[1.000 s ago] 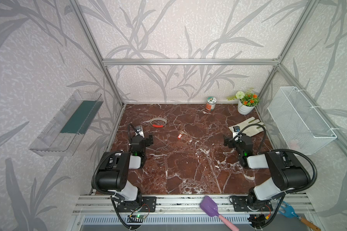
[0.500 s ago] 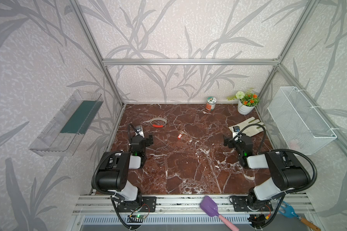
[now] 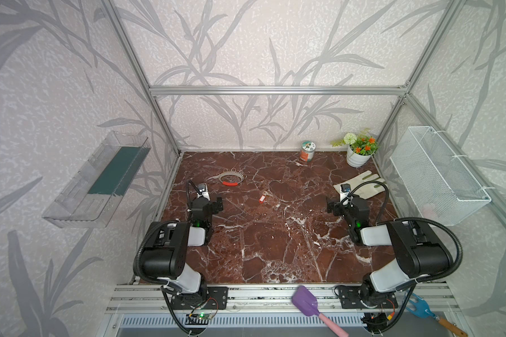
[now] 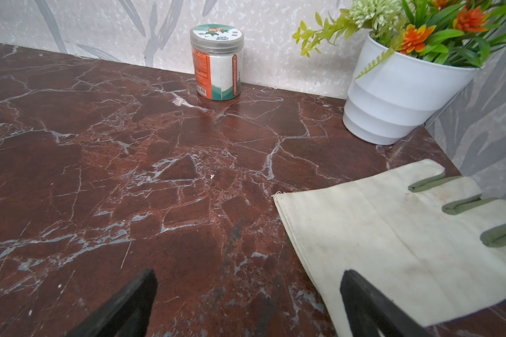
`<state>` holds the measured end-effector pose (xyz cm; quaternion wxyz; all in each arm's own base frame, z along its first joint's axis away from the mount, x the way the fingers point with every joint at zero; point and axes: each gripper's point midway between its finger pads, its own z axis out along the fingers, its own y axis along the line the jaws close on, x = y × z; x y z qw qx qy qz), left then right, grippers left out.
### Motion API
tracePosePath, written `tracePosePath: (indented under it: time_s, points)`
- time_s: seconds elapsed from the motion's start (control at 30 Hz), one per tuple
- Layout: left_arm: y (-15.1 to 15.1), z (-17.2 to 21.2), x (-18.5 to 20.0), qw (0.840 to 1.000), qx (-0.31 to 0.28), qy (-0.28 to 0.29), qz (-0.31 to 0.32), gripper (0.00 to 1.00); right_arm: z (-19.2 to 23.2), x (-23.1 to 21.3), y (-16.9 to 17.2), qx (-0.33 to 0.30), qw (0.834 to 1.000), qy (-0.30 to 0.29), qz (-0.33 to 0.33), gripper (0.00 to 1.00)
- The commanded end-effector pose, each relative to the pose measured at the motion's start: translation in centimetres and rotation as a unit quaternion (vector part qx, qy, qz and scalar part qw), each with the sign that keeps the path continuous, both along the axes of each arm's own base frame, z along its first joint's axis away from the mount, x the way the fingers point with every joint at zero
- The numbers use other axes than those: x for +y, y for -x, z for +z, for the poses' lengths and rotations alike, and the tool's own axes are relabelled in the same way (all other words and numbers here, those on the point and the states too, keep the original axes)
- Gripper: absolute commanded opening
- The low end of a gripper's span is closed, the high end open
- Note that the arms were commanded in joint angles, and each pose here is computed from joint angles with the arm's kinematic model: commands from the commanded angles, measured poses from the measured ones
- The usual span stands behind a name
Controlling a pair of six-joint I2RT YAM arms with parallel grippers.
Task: Put the keys on the keyring
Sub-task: 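Reach the left gripper toward the ring plate while the right gripper moves forward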
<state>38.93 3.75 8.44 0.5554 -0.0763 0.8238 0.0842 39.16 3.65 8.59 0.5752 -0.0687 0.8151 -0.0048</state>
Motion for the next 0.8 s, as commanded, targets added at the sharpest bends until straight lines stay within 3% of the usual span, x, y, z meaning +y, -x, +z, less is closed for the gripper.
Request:
tracePosePath:
  time_s: [0.0,0.13,0.33,0.47,0.6,0.77]
  points:
    - [-1.0,3.2,1.3,0.999,0.018,-0.002,0.039,0.99,3.1,-0.9,0.0,-0.030,0.999,0.002,-0.035,0.99]
    - [-0.5,7.6,3.8,0.986,0.043,0.057,0.154,0.99,5.8,-1.9,0.6,-0.026,0.997,-0.004,-0.072,0.99]
    - [1.2,12.7,3.7,0.969,0.058,0.136,0.200,0.99,8.7,-3.6,1.5,0.029,0.975,-0.138,-0.171,0.99]
    - [1.5,14.2,1.7,0.973,0.053,0.171,0.143,0.99,10.5,-2.8,2.0,0.035,0.966,-0.197,-0.161,0.99]
    - [2.3,13.7,0.4,0.971,0.085,0.189,0.117,0.99,13.5,-1.1,2.9,-0.027,0.962,-0.255,-0.093,0.99]
    - [1.9,11.5,-2.8,0.971,0.129,0.201,0.027,0.99,15.1,0.6,3.2,-0.016,0.966,-0.255,-0.041,0.99]
